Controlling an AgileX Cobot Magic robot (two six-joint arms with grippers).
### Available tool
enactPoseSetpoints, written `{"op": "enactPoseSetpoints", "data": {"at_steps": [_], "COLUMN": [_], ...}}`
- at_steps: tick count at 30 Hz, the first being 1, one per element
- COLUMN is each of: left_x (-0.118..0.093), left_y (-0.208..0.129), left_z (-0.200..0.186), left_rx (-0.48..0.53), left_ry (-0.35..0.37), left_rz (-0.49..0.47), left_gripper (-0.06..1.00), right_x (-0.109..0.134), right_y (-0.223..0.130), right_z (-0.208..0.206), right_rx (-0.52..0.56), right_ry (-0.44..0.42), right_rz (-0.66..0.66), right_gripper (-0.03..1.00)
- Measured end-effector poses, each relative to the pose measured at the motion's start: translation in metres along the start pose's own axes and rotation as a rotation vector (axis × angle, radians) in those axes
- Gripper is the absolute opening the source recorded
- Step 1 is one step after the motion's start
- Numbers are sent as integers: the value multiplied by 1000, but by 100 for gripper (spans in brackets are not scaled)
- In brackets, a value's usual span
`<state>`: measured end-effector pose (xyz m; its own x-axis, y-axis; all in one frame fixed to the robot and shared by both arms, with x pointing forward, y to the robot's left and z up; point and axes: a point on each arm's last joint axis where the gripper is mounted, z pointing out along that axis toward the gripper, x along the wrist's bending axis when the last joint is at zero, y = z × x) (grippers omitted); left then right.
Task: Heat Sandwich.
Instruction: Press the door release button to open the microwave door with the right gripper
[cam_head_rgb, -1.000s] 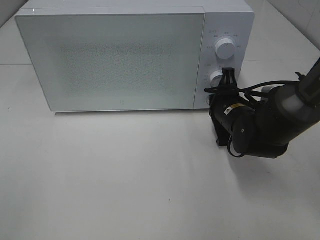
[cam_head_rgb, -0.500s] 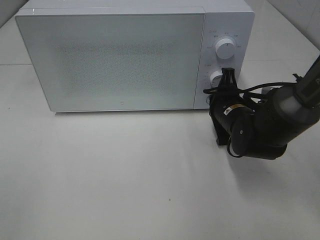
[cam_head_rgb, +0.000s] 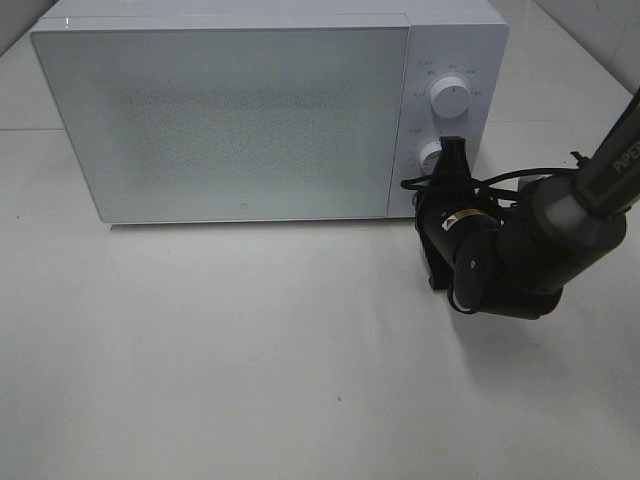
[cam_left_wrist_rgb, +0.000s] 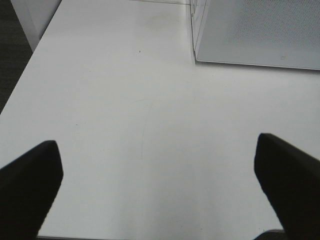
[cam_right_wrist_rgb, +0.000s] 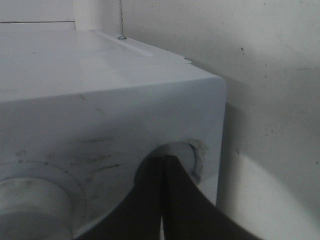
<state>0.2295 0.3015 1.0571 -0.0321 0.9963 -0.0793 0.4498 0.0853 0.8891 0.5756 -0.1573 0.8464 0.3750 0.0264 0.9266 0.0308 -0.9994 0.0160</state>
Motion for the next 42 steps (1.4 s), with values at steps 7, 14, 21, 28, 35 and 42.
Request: {"op": "enactPoseSetpoints", "data": {"at_steps": [7,14,21,28,35,42], "left_x": [0,0,0,0,0,0], "left_y": [0,0,0,0,0,0], "left_z": [0,0,0,0,0,0], "left_rx": [0,0,0,0,0,0], "left_ry": [0,0,0,0,0,0], "left_rz": [0,0,0,0,0,0], "left_gripper": [99,99,99,99,99,99], "right_x": [1,2,2,2,2,2], "right_y": [1,2,2,2,1,1], "right_z": [6,8,8,8,8,8], "right_rx": [5,8,9,11,13,20], "right_ry": [-31,-28,-25,-24,-29,-49], "right_rz": [-24,-25,-27,-28,-29,-26], "right_gripper": [1,1,1,1,1,1]}}
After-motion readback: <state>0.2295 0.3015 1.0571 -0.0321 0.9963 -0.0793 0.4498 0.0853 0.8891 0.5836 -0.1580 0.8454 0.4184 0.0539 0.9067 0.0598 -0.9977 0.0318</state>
